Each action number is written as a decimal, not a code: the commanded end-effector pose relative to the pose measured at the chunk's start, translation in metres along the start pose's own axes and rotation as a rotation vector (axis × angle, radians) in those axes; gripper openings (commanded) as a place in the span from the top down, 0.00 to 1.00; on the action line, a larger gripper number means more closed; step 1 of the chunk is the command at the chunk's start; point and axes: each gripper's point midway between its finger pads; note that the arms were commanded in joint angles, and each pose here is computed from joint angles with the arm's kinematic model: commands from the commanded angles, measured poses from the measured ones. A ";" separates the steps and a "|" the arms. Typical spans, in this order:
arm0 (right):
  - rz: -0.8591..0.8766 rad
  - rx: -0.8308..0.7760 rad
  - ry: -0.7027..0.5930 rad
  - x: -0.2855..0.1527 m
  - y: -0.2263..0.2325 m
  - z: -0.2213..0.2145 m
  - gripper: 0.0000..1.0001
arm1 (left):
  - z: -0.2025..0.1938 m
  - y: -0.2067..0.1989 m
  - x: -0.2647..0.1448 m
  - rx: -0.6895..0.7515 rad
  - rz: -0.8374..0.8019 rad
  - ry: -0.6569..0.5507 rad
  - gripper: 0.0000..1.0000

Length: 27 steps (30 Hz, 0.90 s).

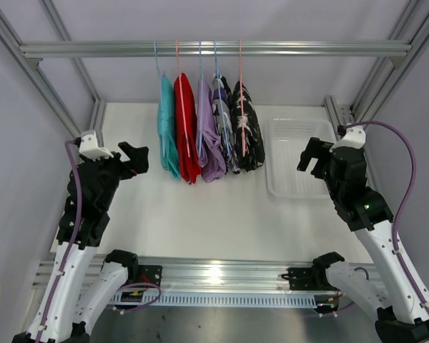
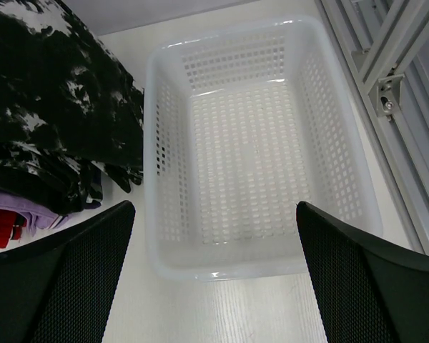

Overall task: Remove the trousers from the hanger
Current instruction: Pick up the hanger from the clothesline.

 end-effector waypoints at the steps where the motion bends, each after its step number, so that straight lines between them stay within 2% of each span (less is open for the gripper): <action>1: -0.012 0.028 -0.074 -0.003 -0.002 0.015 0.01 | 0.011 0.004 -0.002 -0.025 0.031 -0.038 0.01; 6: -0.007 0.035 -0.097 -0.009 -0.005 0.016 0.01 | 0.014 0.010 -0.005 -0.037 0.062 -0.063 0.01; 16: 0.108 0.024 0.004 0.011 0.019 -0.017 0.01 | 0.009 0.005 0.001 -0.039 0.011 -0.075 0.01; 22: 0.139 0.037 0.023 0.015 0.023 -0.028 0.01 | 0.025 -0.010 0.005 -0.006 -0.023 -0.068 0.01; 23: 0.159 0.040 0.021 0.013 0.027 -0.028 0.01 | 0.042 -0.023 0.000 -0.003 -0.058 -0.089 0.01; 25: 0.173 0.041 0.018 0.012 0.028 -0.027 0.01 | 0.036 -0.028 0.006 -0.017 -0.066 -0.026 0.01; 27: 0.180 0.047 0.006 0.008 0.027 -0.025 0.01 | 0.052 -0.044 0.005 -0.043 -0.113 -0.024 0.01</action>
Point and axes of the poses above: each gripper's point midway between its finger pads, its own x axis out along the fingers, its own y axis along the line the jaws close on, z = x × y, and after that the axes turned 10 degrees about -x, right-handed
